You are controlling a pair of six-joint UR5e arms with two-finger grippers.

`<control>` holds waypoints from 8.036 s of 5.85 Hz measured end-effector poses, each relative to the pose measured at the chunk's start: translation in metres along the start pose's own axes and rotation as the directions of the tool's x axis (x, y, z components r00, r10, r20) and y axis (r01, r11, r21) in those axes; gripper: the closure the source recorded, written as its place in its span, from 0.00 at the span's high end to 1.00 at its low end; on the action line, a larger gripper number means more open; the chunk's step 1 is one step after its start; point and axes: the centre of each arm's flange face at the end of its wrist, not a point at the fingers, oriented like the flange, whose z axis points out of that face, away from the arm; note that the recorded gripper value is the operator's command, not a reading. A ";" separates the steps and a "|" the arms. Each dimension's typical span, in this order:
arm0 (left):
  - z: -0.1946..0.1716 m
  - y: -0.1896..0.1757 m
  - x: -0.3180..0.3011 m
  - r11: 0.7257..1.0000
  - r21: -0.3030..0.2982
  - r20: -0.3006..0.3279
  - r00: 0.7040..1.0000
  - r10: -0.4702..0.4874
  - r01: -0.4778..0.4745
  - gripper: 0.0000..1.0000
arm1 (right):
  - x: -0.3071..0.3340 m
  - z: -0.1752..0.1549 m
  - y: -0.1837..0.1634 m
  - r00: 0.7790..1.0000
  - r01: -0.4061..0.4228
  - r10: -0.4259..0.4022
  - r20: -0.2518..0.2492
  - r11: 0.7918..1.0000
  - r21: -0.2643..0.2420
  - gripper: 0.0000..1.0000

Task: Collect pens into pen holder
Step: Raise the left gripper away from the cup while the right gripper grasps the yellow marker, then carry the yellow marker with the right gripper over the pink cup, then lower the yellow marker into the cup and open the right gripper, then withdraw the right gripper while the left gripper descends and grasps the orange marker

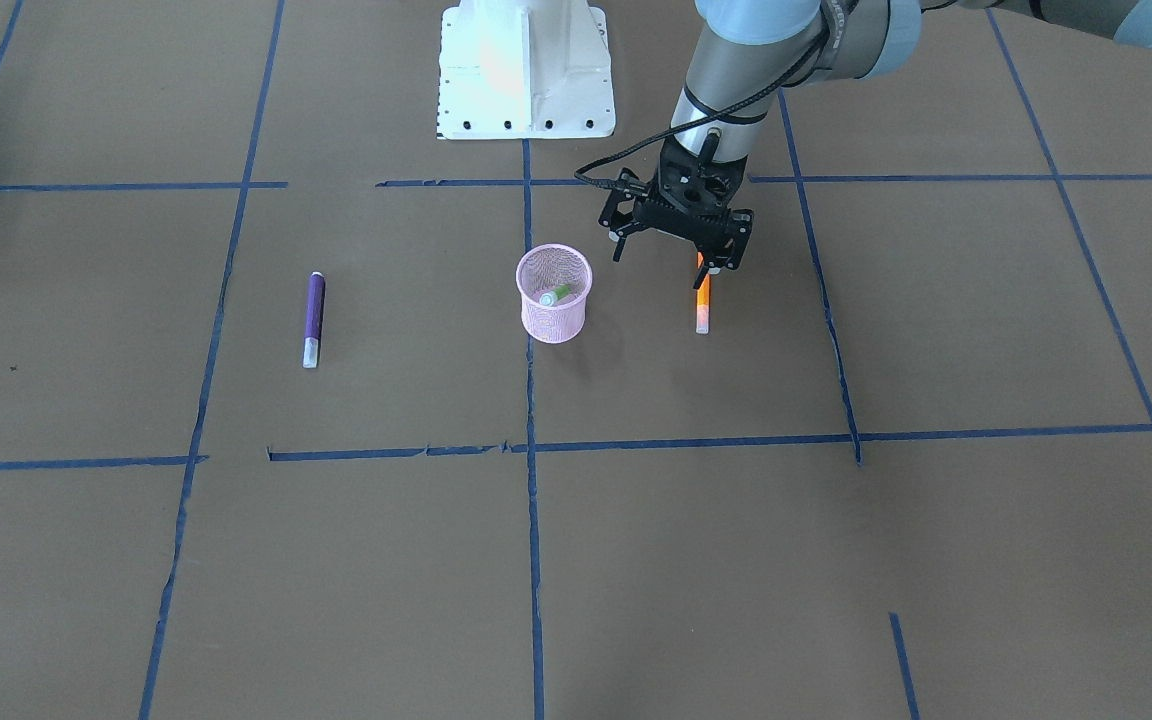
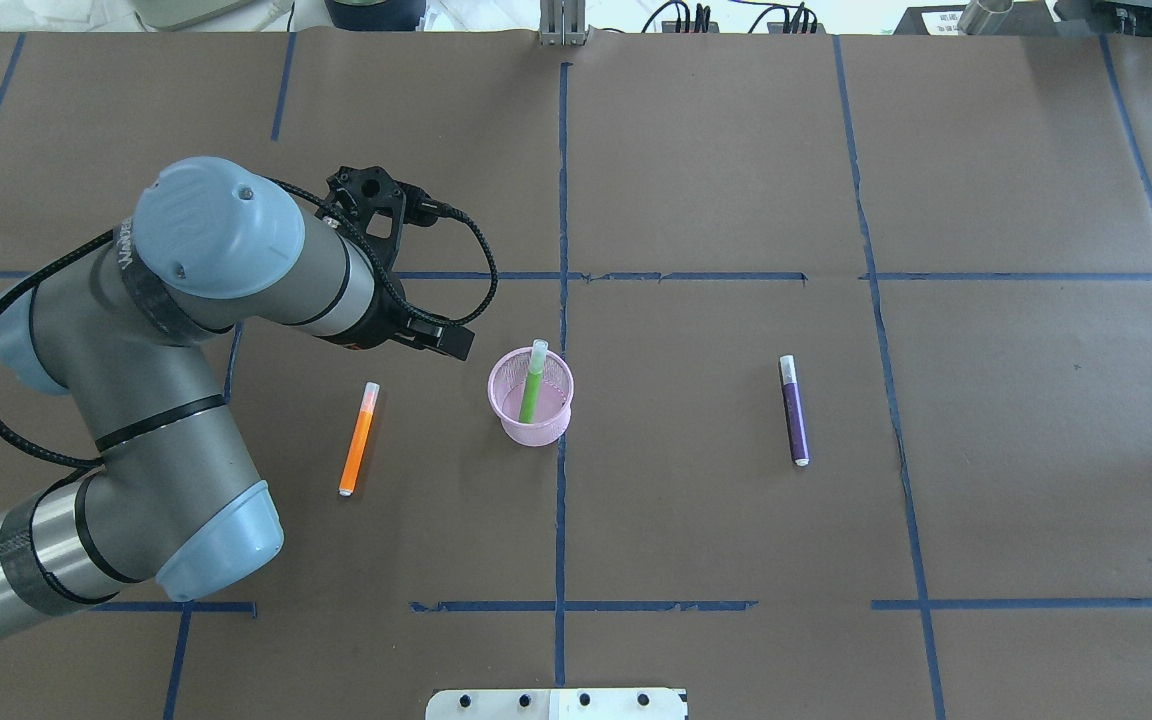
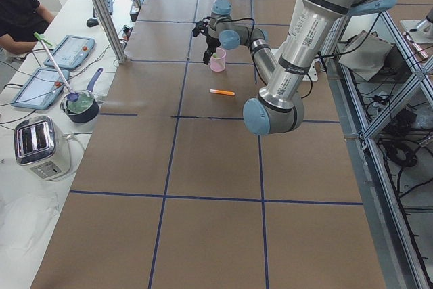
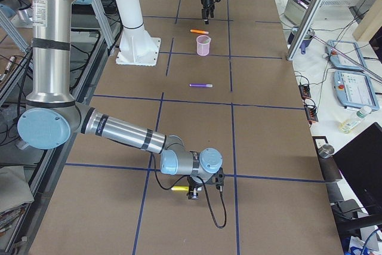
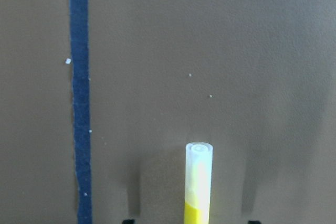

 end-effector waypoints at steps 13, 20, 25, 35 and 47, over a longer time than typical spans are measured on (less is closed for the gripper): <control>-0.010 0.011 -0.010 1.000 0.011 -0.009 1.000 0.007 -0.006 1.00 | -0.030 -0.022 0.006 0.993 0.118 -0.118 0.005 0.991 0.059 0.00; -0.018 0.010 -0.008 0.999 0.039 -0.033 0.999 0.016 -0.014 1.00 | -0.357 -0.225 0.032 0.961 0.140 -0.241 0.133 0.844 0.518 0.00; -0.019 0.006 -0.032 0.999 0.044 -0.001 1.000 0.008 -0.008 1.00 | -0.705 -0.152 0.116 0.883 -0.117 -0.316 0.347 0.568 0.815 0.00; 0.012 0.017 -0.059 0.999 -0.017 0.059 0.998 -0.031 0.032 1.00 | -0.815 -0.098 0.125 0.917 -0.238 -0.222 0.332 0.364 0.901 0.97; 0.125 0.072 -0.066 0.949 -0.312 0.075 0.997 -0.033 0.054 0.00 | -0.551 -0.152 0.002 0.905 -0.083 -0.129 0.405 0.880 0.468 0.99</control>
